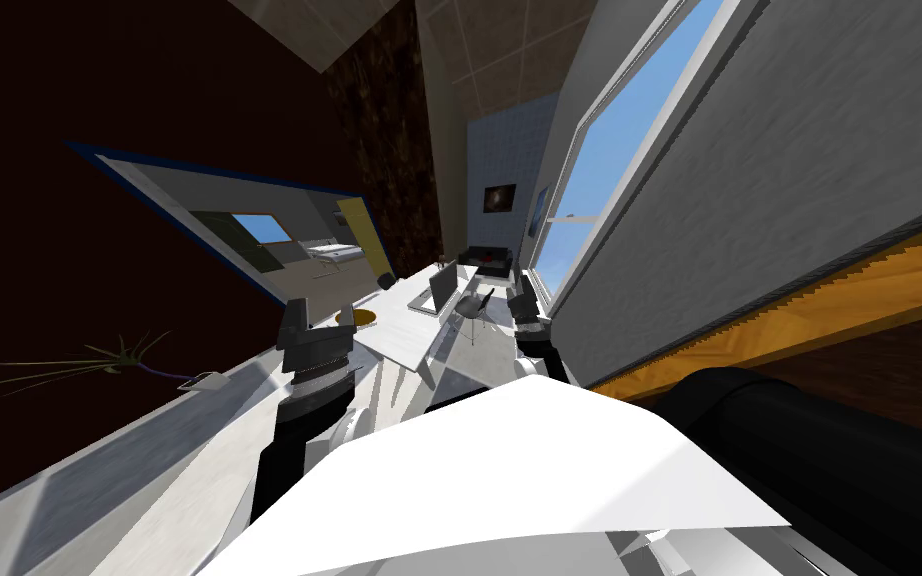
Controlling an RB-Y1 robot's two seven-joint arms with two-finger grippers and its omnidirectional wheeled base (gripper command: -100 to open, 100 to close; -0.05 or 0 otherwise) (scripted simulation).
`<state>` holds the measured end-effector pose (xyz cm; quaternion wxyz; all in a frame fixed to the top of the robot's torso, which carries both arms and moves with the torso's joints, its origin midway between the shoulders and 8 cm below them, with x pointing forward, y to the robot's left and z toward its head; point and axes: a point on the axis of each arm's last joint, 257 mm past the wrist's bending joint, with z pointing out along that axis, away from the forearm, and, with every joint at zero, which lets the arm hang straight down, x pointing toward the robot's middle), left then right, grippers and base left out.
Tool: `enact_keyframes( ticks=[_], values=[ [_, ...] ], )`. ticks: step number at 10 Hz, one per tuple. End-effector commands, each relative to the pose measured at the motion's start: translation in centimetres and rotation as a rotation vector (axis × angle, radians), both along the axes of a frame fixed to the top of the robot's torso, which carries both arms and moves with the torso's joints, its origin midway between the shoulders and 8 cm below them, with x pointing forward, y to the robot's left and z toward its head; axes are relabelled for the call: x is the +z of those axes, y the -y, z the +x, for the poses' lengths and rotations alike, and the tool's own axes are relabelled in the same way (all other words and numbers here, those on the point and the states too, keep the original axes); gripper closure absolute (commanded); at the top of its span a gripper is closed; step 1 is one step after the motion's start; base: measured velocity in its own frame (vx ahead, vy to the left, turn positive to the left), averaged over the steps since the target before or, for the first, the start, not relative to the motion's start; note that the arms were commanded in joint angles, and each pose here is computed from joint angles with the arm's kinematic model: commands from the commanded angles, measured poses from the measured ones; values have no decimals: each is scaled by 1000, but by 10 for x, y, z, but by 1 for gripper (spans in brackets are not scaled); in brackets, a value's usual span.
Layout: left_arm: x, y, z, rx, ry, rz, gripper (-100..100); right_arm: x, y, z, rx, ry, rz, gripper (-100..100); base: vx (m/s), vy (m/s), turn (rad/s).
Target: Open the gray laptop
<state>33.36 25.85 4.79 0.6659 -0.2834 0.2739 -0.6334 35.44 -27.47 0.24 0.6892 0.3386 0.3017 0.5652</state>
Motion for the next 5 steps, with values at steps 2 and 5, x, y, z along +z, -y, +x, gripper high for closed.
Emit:
enact_keyframes(
  ticks=[2, 5],
  values=[
    [0, 0, 0, 0, 0, 0, 0, 0, 0, 0, 0, 0, 0, 0, 0, 0, 0],
    [0, 0, 0, 0, 0, 0, 0, 0, 0, 0, 0, 0, 0, 0, 0, 0, 0]
  ],
)
